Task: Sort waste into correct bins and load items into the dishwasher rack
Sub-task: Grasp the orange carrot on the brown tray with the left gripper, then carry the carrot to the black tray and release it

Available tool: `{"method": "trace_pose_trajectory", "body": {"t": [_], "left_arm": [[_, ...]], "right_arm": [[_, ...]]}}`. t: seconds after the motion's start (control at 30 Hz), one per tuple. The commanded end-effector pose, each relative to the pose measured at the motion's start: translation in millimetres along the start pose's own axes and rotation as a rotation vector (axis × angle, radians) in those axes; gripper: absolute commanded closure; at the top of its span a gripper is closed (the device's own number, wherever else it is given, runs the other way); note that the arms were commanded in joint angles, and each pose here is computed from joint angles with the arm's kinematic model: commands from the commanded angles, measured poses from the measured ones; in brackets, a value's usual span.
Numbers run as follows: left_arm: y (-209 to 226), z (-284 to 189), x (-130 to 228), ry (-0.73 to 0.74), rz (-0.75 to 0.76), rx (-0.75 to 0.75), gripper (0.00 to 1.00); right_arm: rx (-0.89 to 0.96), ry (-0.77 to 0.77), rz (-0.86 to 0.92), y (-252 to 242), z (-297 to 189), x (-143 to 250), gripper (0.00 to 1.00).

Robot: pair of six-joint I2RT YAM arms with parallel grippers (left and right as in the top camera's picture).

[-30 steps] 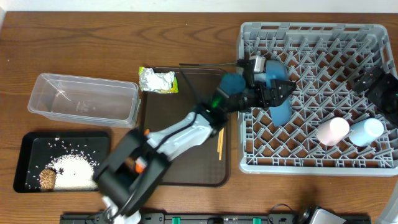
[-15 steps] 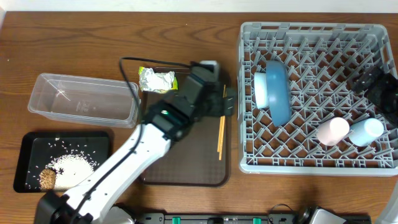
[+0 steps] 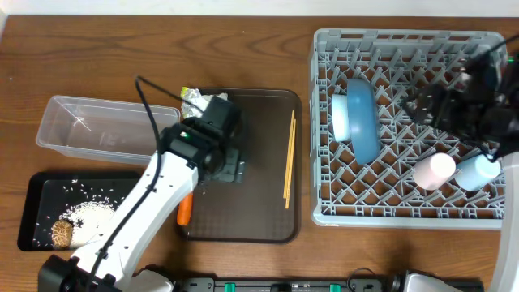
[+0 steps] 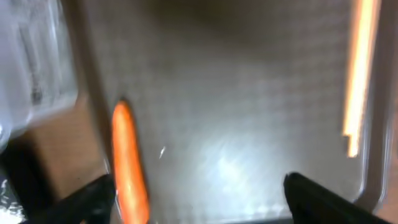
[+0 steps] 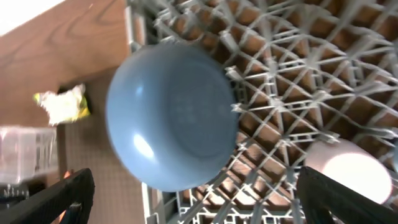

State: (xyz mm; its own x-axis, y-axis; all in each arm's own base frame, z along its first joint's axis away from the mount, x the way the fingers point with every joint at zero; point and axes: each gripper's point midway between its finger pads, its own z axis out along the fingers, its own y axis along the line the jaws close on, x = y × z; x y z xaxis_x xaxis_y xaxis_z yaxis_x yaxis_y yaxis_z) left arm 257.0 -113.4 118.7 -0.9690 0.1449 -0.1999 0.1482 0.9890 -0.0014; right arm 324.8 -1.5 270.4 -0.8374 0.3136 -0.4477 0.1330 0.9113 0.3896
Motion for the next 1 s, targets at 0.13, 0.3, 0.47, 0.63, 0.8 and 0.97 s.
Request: {"method": "trace_pose_trajectory", "body": {"t": [0.13,0.3,0.47,0.63,0.8,0.97], "left_arm": [[27,29,50,0.169,-0.079,-0.079,0.20],[55,58,68,0.169,-0.163,-0.187,0.25],[62,80,77,0.160,-0.191,-0.190,0.35],[62,89,80,0.159,-0.199,-0.181,0.43],[55,94,82,0.182,-0.199,-0.140,0.48],[48,105,88,0.234,-0.200,-0.112,0.55]], "right_arm": [[-0.045,0.027,-0.091,25,4,9,0.04],[-0.048,0.028,-0.095,27,5,9,0.04],[-0.048,0.025,-0.097,27,5,9,0.04],[-0.045,0.024,-0.096,26,5,8,0.04],[-0.045,0.017,-0.099,27,5,7,0.03],[-0.042,0.013,-0.100,26,5,6,0.03]]}}
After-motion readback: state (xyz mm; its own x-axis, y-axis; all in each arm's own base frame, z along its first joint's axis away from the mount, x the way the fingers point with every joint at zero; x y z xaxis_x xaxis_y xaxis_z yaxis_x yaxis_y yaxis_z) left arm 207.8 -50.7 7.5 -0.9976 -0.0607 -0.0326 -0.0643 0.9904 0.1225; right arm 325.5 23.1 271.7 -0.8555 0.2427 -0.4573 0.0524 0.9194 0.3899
